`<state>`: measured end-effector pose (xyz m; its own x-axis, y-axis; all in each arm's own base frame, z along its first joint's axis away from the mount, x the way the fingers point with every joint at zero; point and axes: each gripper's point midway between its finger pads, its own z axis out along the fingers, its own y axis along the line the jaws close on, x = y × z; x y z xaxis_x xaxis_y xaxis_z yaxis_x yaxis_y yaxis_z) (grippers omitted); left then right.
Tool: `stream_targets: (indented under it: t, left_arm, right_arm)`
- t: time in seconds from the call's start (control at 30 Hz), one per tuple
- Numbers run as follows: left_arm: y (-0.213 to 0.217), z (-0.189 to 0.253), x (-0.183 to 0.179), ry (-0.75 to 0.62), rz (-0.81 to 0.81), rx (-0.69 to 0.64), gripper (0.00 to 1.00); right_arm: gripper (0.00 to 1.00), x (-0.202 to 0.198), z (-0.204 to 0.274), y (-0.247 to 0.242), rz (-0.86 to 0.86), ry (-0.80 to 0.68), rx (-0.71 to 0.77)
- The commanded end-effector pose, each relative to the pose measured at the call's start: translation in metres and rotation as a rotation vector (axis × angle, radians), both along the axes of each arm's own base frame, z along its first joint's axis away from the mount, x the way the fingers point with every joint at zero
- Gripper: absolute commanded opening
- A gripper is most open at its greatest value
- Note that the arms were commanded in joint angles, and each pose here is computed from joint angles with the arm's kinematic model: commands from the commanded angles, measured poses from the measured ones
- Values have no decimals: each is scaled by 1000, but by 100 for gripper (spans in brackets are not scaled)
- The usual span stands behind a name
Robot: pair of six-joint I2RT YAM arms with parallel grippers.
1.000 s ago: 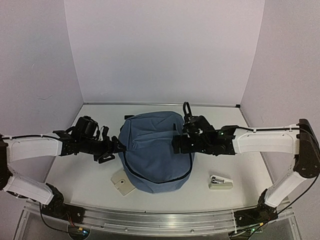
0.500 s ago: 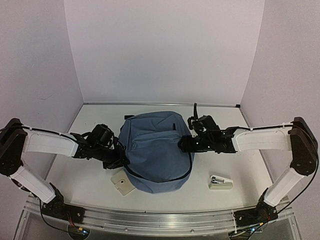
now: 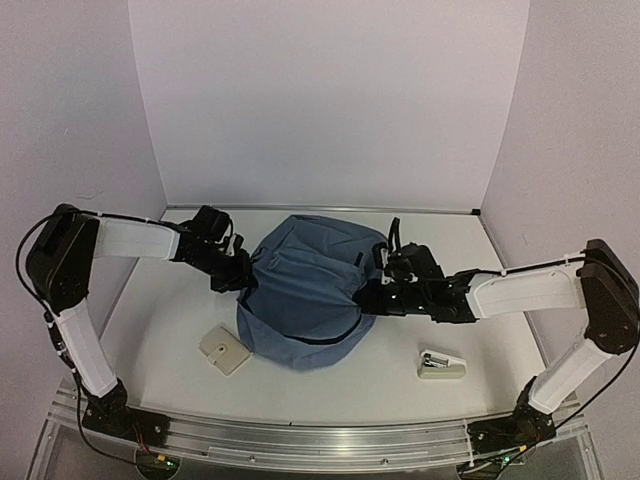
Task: Pack the student bag
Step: Adjust the student bag at the center of the board.
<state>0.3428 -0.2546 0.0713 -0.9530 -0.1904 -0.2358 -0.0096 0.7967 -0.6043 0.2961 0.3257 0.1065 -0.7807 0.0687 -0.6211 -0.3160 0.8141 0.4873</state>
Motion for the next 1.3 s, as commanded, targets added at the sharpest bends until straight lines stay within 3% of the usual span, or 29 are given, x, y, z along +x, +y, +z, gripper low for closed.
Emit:
stream_targets:
  t: [0.0, 0.17, 0.27, 0.33, 0.43, 0.53, 0.63, 0.83, 1.03, 1.27]
  left_arm:
    - [1, 32, 85, -201, -48, 74, 0]
    - [-8, 40, 137, -263, -88, 76, 0]
    - [-17, 51, 152, -283, -124, 62, 7]
    - [-15, 65, 157, -308, -122, 85, 19]
    - [1, 94, 157, -356, -84, 156, 52]
    - [22, 116, 142, -374, -35, 220, 68]
    - [39, 124, 115, -333, 23, 225, 78]
    - [55, 80, 31, -89, 113, 122, 81]
    - [42, 66, -31, -27, 112, 33, 84]
    - [43, 47, -74, 23, 123, 113, 84]
  right_arm:
    - [0, -33, 21, 28, 34, -20, 75]
    - [0, -69, 30, 78, 52, -36, 157]
    - [4, -80, 38, 102, 73, -53, 177]
    - [18, -79, 50, 105, 77, -72, 193]
    - [50, -74, 84, 100, 75, -148, 190]
    - [71, -65, 100, 80, 43, -215, 57]
    - [83, -49, 109, 52, -24, -270, -67]
    - [92, 12, 107, -6, -122, -250, -143]
    - [94, 69, 81, -49, -168, -192, -204]
    - [91, 97, 49, -49, -102, -109, -177]
